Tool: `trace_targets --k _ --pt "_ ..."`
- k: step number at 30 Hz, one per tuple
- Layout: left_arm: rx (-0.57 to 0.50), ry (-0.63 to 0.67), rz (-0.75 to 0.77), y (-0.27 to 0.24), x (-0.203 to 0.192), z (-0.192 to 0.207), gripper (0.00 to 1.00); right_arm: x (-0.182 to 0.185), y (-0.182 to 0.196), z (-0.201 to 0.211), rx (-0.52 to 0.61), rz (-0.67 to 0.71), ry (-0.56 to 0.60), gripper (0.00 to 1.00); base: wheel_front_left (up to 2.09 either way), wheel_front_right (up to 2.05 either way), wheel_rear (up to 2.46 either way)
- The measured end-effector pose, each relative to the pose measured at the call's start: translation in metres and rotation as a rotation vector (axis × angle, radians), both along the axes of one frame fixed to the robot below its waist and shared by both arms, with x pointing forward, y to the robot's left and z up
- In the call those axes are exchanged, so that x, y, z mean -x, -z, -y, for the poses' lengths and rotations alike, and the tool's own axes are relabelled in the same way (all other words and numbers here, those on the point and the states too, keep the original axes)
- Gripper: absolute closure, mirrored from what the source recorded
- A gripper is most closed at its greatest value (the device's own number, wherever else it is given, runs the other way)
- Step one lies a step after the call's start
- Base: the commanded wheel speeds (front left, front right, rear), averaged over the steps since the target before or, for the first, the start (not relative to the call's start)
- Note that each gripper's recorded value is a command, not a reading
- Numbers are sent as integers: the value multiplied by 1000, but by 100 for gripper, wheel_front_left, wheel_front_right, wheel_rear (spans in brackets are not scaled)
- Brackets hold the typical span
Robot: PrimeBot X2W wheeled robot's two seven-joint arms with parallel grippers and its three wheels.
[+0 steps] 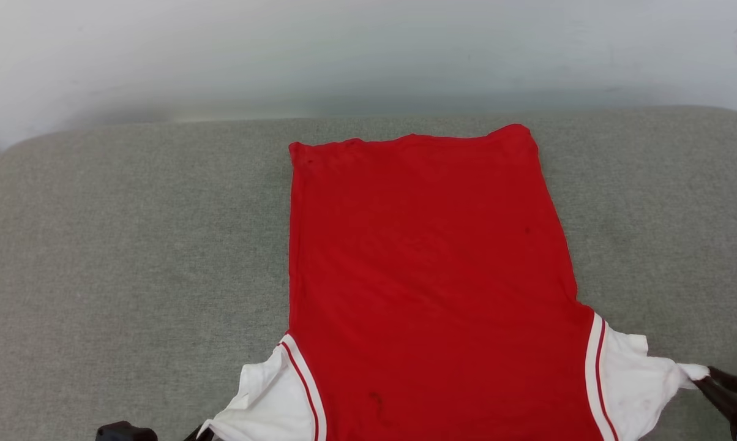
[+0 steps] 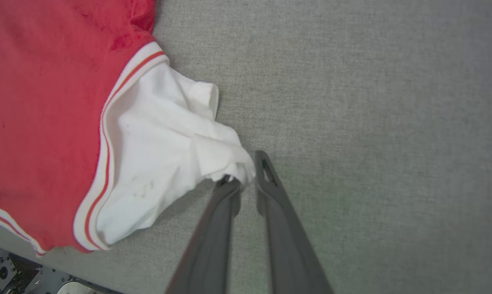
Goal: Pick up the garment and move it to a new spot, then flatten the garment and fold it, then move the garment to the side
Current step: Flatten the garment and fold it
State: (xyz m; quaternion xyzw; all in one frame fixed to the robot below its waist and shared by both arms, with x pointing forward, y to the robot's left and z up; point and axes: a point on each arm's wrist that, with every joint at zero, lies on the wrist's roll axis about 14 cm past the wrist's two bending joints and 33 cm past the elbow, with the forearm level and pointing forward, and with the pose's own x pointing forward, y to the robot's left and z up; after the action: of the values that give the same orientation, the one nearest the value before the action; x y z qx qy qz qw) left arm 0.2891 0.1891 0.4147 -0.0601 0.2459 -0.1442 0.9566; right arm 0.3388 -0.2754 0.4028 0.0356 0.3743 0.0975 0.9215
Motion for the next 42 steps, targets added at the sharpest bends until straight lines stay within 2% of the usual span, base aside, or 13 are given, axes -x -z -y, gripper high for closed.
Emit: trace_targets --k 2,5,8,13,17,24,28,35,42 --pt "-25 37 -12 -1 3 4 100 -8 -4 -2 -31 -19 17 0 0 0 0" --pt "51 67 -24 -14 3 26 100 -43 -31 -10 -49 39 -8 0 0 0 0" --pt "51 99 -30 -24 3 33 100 -74 -49 -21 -55 47 -43 0 0 0 0" --pt "41 129 -14 -39 -6 40 100 -128 -68 -47 -24 20 -115 0 0 0 0" --pt "35 138 -22 -42 -11 42 100 -173 -69 -65 23 -40 -142 0 0 0 0" --pt "23 133 -41 -41 -20 41 100 -245 -55 -87 105 -135 -129 0 0 0 0" --pt "19 113 -56 -37 -24 39 100 -276 -39 -105 108 -174 -114 0 0 0 0" --pt "8 81 -98 -28 -24 33 100 -301 -3 -131 126 -252 -122 0 0 0 0" --pt "-6 38 -142 -16 -22 24 100 -303 39 -158 131 -340 -160 0 0 0 0"
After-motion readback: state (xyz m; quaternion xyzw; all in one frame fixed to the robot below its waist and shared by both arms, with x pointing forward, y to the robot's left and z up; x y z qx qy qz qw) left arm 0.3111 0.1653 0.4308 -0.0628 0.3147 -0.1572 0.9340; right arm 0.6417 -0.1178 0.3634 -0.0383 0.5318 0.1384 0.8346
